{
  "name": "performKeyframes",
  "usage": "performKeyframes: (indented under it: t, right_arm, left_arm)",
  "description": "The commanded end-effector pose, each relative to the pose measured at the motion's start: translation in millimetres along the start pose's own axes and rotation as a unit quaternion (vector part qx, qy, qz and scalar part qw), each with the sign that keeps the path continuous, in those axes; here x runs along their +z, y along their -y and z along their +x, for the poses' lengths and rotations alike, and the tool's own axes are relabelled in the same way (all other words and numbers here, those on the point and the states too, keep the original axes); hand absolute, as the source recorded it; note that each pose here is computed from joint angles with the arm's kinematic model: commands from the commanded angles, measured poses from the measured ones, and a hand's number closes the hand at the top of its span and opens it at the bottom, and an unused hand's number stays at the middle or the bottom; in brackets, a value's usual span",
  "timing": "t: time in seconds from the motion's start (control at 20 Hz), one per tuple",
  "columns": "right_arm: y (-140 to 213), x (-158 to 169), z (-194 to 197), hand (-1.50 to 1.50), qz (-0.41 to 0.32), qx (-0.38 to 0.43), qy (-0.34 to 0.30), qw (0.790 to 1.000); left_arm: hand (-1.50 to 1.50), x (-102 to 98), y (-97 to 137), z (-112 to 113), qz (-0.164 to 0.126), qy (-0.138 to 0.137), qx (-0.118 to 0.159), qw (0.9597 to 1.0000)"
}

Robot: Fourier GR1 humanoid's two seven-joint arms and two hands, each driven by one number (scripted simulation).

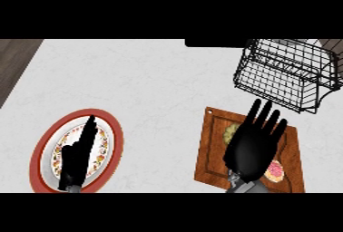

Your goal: Pick the squash from the cutting board and place it in the tiered basket

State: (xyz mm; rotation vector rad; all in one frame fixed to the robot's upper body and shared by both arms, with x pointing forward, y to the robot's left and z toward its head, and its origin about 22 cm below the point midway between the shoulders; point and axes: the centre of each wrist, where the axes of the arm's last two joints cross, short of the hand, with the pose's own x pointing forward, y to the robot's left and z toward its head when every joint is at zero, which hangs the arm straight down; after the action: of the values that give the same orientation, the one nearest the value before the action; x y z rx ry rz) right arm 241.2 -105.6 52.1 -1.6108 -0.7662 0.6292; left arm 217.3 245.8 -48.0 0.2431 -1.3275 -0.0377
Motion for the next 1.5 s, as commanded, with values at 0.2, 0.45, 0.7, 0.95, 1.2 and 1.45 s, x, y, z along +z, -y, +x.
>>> performKeyframes:
  t: [0.2, 0.45, 0.7, 0.95, 1.2, 1.45]
  right_arm:
    - [6, -14, 19, -1.50, 0.044, 0.088, -0.125, 0.987]
    - [-2, -22, 33, -1.50, 0.066, 0.080, -0.114, 0.988]
    - [-15, -33, 24, -1.50, 0.096, 0.116, -0.142, 0.978]
    - [-15, -50, 23, -1.50, 0.120, 0.122, -0.165, 0.971]
    - [-20, -57, 28, -1.50, 0.133, 0.136, -0.167, 0.967]
    - [-38, -60, 21, -1.50, 0.146, 0.133, -0.186, 0.963]
  left_arm:
    - [0.00, -2, -4, -9, 0.005, -0.020, 0.003, 0.9998]
    - [0.00, -6, 11, -8, -0.001, -0.013, -0.001, 0.9999]
    - [0.00, 0, -2, -4, -0.018, -0.012, 0.009, 0.9997]
    - [0.00, -6, -4, -3, -0.003, -0.010, -0.002, 0.9999]
    - [0.00, 2, 7, -15, -0.011, -0.010, -0.001, 0.9999]
    - [0.00, 0, 12, -11, -0.005, -0.011, -0.004, 0.9999]
